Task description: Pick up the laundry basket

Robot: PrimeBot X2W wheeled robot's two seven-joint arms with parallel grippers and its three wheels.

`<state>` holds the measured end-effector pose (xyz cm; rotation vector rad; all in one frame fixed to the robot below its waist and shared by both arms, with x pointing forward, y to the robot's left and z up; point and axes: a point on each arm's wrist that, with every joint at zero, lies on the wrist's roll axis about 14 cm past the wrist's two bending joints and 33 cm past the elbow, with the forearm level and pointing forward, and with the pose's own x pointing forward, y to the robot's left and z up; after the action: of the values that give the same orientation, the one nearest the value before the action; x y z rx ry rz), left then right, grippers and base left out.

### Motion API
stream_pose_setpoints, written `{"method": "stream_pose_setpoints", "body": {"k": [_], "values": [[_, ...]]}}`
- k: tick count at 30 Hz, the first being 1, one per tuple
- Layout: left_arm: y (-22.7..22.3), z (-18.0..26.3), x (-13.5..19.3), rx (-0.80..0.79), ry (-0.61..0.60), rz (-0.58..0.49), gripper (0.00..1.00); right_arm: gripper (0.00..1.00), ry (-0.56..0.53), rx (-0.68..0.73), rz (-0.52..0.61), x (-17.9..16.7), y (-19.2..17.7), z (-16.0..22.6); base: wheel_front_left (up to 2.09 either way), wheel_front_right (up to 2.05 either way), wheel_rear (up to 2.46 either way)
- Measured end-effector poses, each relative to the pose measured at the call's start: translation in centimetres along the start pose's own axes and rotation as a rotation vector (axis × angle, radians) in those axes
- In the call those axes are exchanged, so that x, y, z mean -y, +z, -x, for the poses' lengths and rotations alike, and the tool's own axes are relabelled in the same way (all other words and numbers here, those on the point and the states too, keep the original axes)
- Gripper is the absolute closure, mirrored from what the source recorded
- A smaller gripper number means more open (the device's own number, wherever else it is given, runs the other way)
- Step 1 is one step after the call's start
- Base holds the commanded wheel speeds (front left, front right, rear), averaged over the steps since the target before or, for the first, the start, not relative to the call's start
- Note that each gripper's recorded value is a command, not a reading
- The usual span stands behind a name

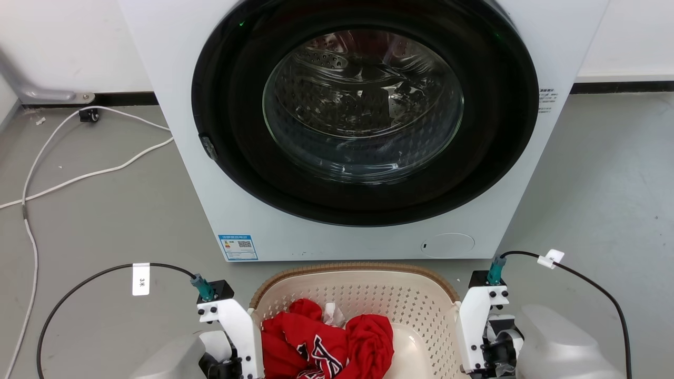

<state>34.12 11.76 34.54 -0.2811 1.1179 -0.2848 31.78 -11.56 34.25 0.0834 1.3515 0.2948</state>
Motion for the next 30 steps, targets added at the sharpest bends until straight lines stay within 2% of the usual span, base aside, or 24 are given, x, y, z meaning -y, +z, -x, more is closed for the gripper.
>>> {"method": "stream_pose_setpoints", "body": {"k": [30], "values": [[-0.19,-0.2,-0.02,0.0,0.001,-0.003,1.0,1.0,0.02,-0.042,-0.036,-0.05,-1.03,-0.24,0.0,0.0,0.0]]}}
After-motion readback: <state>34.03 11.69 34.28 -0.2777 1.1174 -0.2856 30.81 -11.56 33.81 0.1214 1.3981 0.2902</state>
